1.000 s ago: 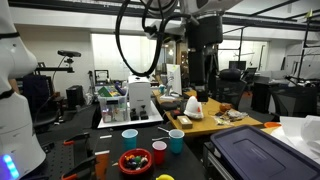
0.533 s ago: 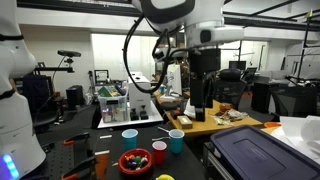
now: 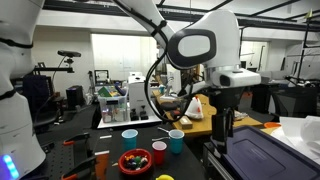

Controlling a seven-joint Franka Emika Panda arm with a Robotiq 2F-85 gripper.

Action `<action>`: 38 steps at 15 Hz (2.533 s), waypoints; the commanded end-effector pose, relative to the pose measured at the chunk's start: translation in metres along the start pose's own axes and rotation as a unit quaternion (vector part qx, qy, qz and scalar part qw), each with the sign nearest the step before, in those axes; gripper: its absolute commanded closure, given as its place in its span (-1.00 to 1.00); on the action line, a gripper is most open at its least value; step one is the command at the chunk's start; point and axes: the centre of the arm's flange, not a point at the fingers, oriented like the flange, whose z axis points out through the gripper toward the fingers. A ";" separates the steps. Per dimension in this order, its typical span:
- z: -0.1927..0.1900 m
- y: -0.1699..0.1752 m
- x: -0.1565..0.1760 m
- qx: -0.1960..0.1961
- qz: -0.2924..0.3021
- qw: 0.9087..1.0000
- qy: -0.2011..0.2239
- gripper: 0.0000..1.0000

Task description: Put the ball in the closest blue cup

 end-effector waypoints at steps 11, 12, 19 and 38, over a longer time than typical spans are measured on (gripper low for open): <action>0.075 -0.022 0.101 -0.070 0.206 0.976 0.026 -1.00; 0.074 -0.020 0.109 -0.073 0.228 0.970 0.026 -1.00; 0.061 0.031 0.153 -0.119 0.324 0.939 0.012 -1.00; 0.123 0.071 0.126 -0.142 0.377 0.915 -0.032 -1.00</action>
